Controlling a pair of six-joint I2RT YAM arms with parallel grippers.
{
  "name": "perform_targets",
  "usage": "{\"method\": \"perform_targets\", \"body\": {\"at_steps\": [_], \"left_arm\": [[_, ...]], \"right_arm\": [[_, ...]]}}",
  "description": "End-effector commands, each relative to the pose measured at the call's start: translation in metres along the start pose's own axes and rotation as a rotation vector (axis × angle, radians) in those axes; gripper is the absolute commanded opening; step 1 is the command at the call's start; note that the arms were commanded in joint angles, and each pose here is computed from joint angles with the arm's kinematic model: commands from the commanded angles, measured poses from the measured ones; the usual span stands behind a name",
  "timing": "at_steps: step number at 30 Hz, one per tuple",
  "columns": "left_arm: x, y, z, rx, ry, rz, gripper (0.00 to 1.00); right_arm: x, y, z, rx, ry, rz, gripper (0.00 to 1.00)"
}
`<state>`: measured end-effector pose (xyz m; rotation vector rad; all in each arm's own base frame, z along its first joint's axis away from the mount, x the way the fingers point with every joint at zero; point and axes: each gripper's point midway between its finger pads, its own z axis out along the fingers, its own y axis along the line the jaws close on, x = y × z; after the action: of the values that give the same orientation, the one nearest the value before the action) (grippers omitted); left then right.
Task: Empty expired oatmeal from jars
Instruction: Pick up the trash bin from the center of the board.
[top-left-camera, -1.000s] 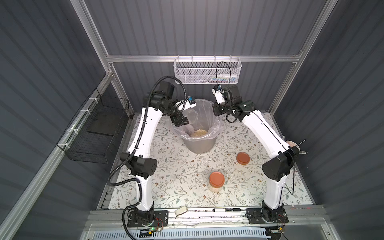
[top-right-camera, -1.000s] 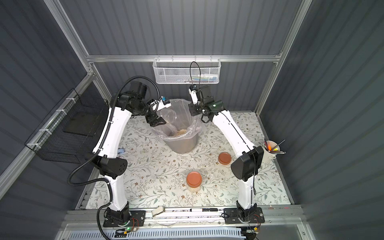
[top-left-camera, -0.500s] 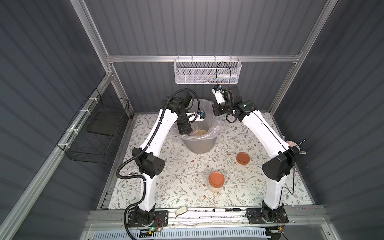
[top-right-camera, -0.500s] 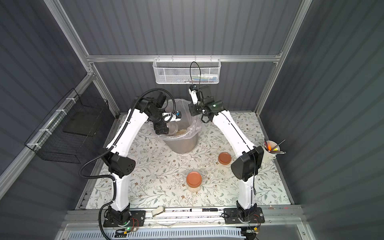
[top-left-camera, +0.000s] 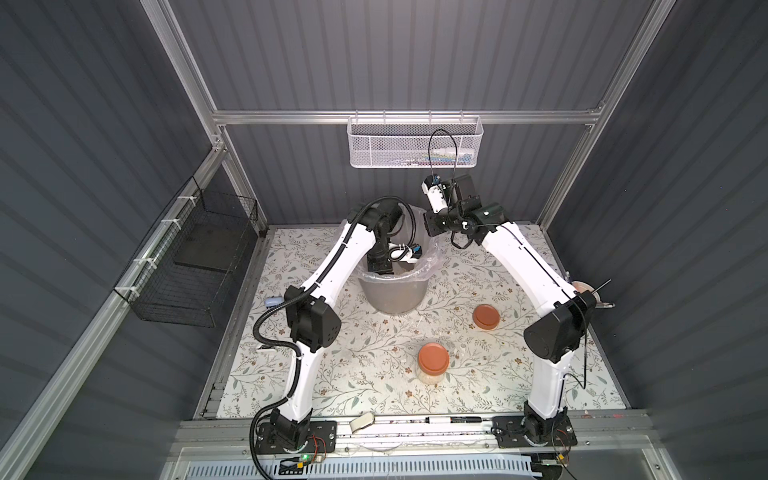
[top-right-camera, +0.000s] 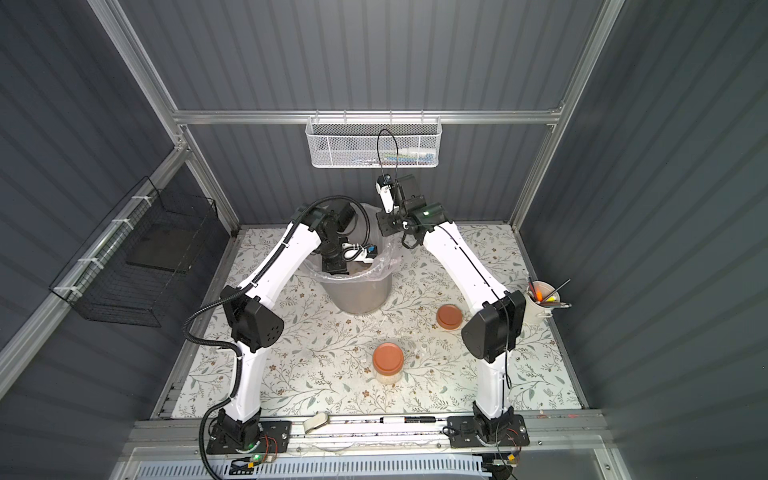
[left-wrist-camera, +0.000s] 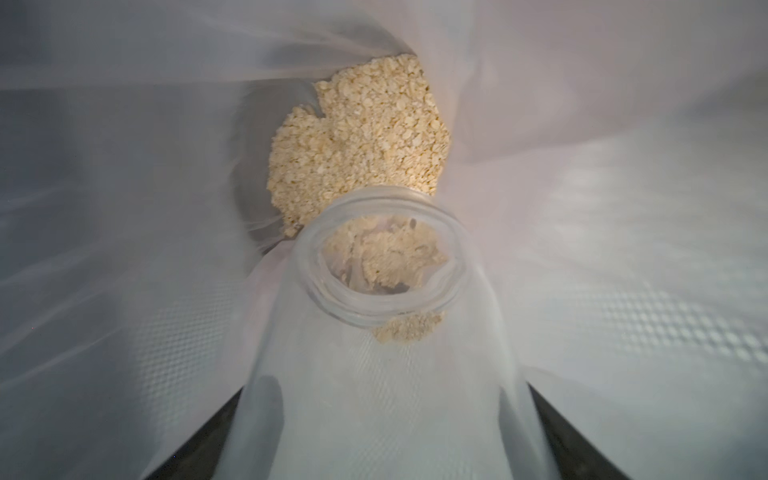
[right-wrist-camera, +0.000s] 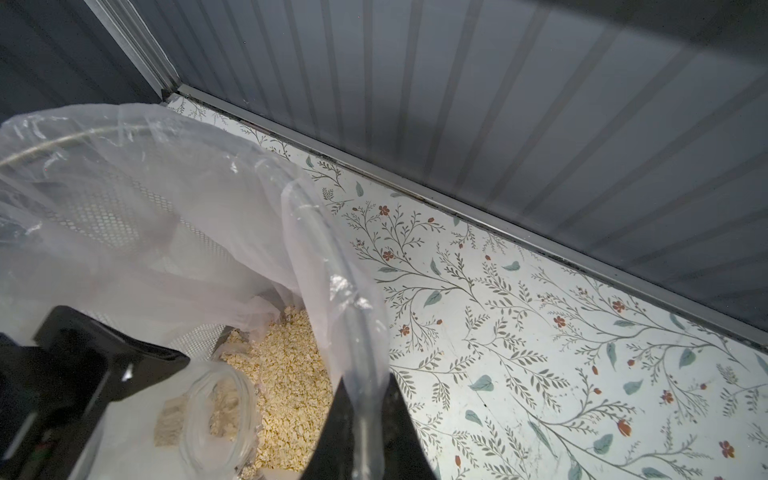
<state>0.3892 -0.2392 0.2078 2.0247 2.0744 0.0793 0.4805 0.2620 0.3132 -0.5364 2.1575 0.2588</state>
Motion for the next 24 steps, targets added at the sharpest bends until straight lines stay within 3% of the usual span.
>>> {"method": "perform_targets", "body": {"at_steps": [1,4,7,9,11,14,16,18,20,21,24], "left_arm": [[0.008,0.012,-0.085,-0.215,-0.038,0.026,0.00],[0.002,0.004,-0.085,-0.189,-0.079,0.036,0.00],[-0.005,-0.018,-0.033,-0.008,-0.068,0.010,0.00],[0.003,-0.015,-0.015,0.014,0.001,-0.008,0.00],[0.009,0.007,-0.033,-0.107,0.030,0.003,0.00],[-0.007,0.021,-0.091,-0.248,-0.103,0.044,0.00],[-0.016,0.014,-0.093,-0.221,-0.162,0.050,0.00],[-0.013,0.003,-0.053,-0.100,-0.143,0.014,0.00],[0.000,-0.009,-0.005,0.035,-0.051,-0.022,0.00],[0.003,-0.008,0.000,0.033,-0.028,-0.032,0.00],[-0.012,0.014,-0.061,-0.114,-0.157,-0.042,0.00]], "right_arm": [[-0.021,0.000,-0.006,-0.001,-0.075,0.002,0.03],[-0.023,0.001,-0.006,-0.008,-0.080,0.010,0.03],[-0.026,0.002,-0.007,-0.013,-0.090,0.016,0.03],[-0.025,0.003,-0.008,-0.016,-0.084,0.012,0.03],[-0.023,0.001,-0.010,-0.007,-0.075,0.001,0.03],[-0.023,-0.001,-0.013,0.006,-0.086,-0.001,0.03],[-0.025,0.000,-0.013,-0.003,-0.095,0.010,0.03],[-0.027,0.003,-0.010,-0.017,-0.097,0.019,0.03],[-0.027,0.005,-0.008,-0.028,-0.094,0.021,0.03],[-0.027,0.006,-0.008,-0.029,-0.092,0.016,0.03],[-0.026,0.004,-0.012,-0.015,-0.091,0.002,0.03]]}}
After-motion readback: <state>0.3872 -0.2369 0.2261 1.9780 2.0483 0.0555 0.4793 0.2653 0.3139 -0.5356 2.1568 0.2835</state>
